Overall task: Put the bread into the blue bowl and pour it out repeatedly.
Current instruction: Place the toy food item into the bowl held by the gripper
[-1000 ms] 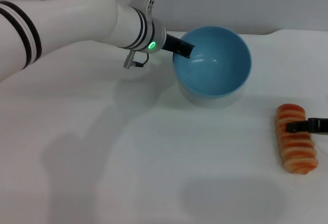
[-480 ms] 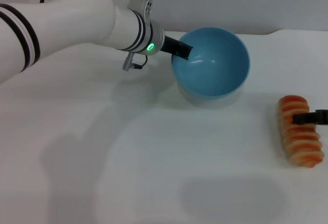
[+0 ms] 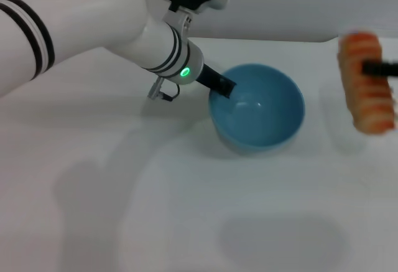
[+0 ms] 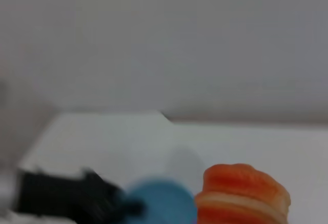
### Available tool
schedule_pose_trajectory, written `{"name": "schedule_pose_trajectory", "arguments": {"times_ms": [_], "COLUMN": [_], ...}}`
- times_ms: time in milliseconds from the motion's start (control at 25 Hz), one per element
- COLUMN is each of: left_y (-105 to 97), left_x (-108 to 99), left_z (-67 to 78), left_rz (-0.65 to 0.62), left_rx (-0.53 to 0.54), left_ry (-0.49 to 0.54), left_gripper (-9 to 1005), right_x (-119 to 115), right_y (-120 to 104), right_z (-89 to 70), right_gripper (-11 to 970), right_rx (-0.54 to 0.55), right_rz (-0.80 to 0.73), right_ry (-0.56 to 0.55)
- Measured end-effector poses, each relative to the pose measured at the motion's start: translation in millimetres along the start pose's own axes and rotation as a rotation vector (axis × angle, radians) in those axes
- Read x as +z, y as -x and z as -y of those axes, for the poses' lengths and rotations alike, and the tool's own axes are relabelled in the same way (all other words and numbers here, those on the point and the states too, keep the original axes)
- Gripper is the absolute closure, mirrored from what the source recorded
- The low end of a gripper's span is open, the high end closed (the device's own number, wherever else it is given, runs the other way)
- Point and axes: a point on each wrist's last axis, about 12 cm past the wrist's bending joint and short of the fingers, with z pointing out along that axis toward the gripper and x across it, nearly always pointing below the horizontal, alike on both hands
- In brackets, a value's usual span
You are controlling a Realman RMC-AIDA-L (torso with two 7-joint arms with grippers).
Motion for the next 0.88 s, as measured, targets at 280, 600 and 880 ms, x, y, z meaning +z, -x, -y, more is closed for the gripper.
{"name": "schedule_pose_trajectory", "arguments": {"times_ms": [280,600,880], "left_y": [-4,-7,-5], "left_x": [3,3,3], "left_z": [15.0,14.0,12.9], "left_rz": [-0.022,-0.013,0.003], "left_rx": [0.022,-0.004,-0.005], "left_ry": [-0.041,-0.056,-0.050], "left_gripper": [998,997,997], "right_x": [54,102,108], "right_y": [6,-13,-19], "right_z": [-20.0,-31.3,-29.3], "right_gripper": [713,752,765], "right_rx": [-0.054,-0.085,-0.094], "right_rz": [0.026,-0.078,-0.098], "right_ry": [0.150,0.157,0.127]}}
